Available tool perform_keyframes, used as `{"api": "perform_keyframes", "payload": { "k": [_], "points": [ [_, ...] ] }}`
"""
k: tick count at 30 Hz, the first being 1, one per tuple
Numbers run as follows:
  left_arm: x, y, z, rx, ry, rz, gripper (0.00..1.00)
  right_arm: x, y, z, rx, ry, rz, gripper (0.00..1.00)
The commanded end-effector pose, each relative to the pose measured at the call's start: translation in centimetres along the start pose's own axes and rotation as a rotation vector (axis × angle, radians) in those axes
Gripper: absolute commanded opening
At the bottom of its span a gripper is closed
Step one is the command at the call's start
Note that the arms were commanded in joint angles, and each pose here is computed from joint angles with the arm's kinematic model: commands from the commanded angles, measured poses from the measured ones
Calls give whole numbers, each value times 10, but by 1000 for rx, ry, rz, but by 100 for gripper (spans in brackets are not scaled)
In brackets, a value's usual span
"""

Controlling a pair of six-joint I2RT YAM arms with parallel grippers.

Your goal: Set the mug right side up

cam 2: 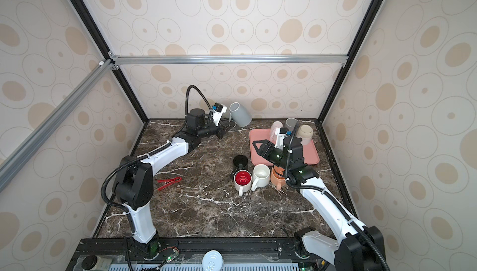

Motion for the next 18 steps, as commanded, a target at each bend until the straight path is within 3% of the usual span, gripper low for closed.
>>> {"api": "perform_keyframes", "payload": {
  "k": [1,10,18],
  "points": [
    [-36,26,50,-186,-15,-168,0,19,-7,11,-23,-14,135,58],
    [-47,56,46,-214,103,-342,0,47,-24,34,-37,7,332,61],
    [-53,69,32,-179,146,-398,0,65,-34,49,-37,16,465,64]
  ]
}}
Point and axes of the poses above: each gripper's point midway between its finger pads, its own y axis back along the fingers, its own x axis along the line the jaws close on, z = x × y, the point moved 6 cm from there along y, back along the fingers, and after that the axes turned 12 degrees about y, right-handed, at the moved point
